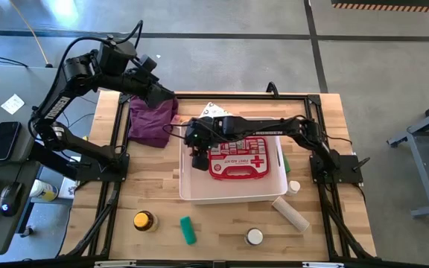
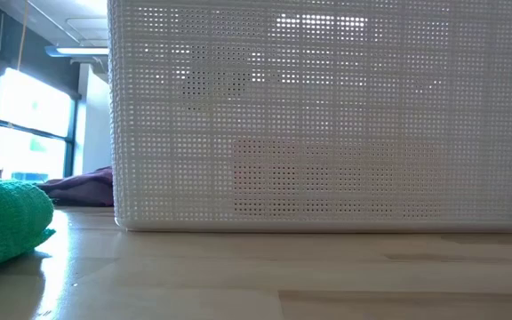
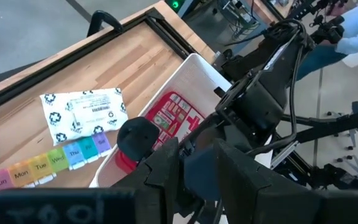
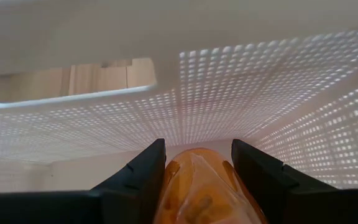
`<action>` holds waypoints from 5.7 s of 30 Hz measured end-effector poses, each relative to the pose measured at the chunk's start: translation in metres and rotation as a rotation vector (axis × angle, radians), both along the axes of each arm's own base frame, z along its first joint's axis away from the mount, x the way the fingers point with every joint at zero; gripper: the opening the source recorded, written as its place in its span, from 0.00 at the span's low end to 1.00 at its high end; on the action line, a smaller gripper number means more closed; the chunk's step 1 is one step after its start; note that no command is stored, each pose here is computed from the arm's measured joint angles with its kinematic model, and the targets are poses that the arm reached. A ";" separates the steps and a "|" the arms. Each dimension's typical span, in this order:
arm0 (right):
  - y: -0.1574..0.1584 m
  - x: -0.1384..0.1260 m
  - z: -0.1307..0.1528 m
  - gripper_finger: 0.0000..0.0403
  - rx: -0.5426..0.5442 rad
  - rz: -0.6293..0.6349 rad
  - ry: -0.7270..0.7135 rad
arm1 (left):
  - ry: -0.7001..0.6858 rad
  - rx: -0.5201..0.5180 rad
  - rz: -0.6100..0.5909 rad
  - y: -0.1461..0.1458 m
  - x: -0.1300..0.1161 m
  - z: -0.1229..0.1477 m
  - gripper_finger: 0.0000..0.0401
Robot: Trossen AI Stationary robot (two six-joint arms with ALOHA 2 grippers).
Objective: Pick & place medical supplies in basket/bin
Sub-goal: Put the orange medicine bottle into the white bin
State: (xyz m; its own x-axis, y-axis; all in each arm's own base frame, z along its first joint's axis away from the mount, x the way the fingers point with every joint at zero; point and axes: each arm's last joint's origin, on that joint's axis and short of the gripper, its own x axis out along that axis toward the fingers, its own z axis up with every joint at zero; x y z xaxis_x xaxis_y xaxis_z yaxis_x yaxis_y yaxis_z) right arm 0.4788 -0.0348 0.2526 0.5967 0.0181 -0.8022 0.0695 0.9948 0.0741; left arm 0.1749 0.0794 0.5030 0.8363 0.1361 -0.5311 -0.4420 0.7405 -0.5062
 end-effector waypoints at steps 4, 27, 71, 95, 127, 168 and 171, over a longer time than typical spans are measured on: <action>0.001 -0.002 -0.012 0.40 0.010 -0.001 0.039 | 0.000 -0.005 -0.002 -0.001 -0.002 0.000 0.33; -0.003 0.013 -0.050 0.45 -0.017 -0.020 0.062 | 0.009 -0.047 -0.007 -0.002 -0.003 -0.001 0.33; 0.003 0.011 -0.055 0.69 0.077 0.046 -0.018 | 0.006 -0.056 -0.005 -0.002 -0.003 -0.001 0.33; 0.008 -0.017 0.010 0.72 0.149 0.135 -0.065 | -0.004 -0.063 -0.010 -0.002 -0.002 0.000 0.33; 0.012 -0.007 -0.034 0.00 0.180 0.247 0.041 | -0.025 -0.035 -0.018 -0.002 -0.001 0.002 0.33; 0.011 0.000 -0.066 0.00 0.009 0.226 0.122 | -0.035 -0.078 0.007 -0.002 -0.001 0.002 0.33; 0.007 0.000 -0.066 0.00 -0.002 0.211 0.122 | -0.035 -0.078 0.008 -0.001 -0.001 0.002 0.33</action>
